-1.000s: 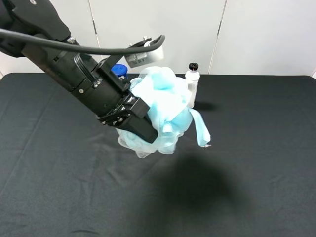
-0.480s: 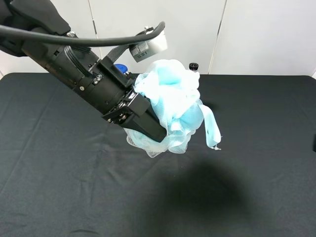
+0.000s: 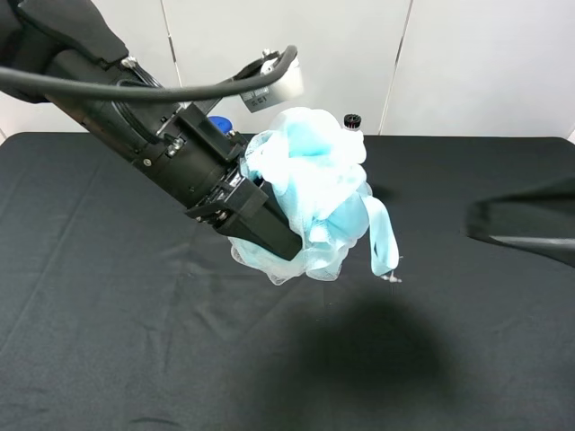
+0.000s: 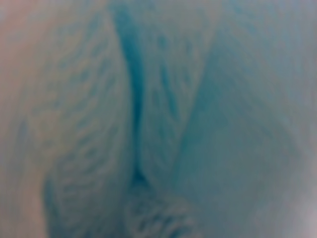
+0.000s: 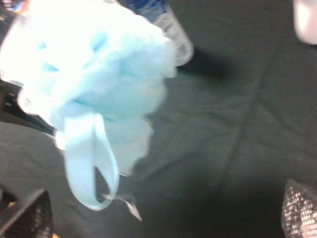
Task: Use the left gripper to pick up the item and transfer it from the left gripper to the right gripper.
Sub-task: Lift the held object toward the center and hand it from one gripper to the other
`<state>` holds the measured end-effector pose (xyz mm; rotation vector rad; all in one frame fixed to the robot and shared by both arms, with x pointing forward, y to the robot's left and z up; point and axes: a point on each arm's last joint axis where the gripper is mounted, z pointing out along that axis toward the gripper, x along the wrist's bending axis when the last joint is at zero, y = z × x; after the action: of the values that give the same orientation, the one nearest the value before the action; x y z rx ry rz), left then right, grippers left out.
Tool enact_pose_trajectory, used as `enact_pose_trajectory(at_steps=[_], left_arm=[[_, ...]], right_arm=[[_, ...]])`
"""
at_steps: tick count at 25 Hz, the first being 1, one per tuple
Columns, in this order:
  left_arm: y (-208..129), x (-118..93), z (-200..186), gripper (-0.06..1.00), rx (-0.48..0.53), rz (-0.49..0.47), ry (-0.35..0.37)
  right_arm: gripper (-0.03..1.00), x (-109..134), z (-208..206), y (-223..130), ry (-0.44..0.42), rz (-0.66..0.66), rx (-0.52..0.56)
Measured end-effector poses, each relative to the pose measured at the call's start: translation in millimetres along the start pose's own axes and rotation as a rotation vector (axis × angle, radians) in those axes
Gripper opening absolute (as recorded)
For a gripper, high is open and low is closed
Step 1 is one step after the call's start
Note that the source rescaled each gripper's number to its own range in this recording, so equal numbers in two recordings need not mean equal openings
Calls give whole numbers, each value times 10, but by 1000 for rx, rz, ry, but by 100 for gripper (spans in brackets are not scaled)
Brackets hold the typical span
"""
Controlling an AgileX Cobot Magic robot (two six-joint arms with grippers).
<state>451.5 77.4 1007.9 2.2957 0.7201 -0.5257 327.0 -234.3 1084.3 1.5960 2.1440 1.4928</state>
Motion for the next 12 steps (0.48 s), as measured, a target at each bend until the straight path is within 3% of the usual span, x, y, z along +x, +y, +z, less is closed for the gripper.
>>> enact_pose_trajectory(at_steps=[4,12], left_arm=[[4,4,0,4,-4,66,4],[52,58,-3,4,-49,244,71]], right_arm=[[100,-16,223,122,101,64,30],[100,-93,534,246,211,161,77]])
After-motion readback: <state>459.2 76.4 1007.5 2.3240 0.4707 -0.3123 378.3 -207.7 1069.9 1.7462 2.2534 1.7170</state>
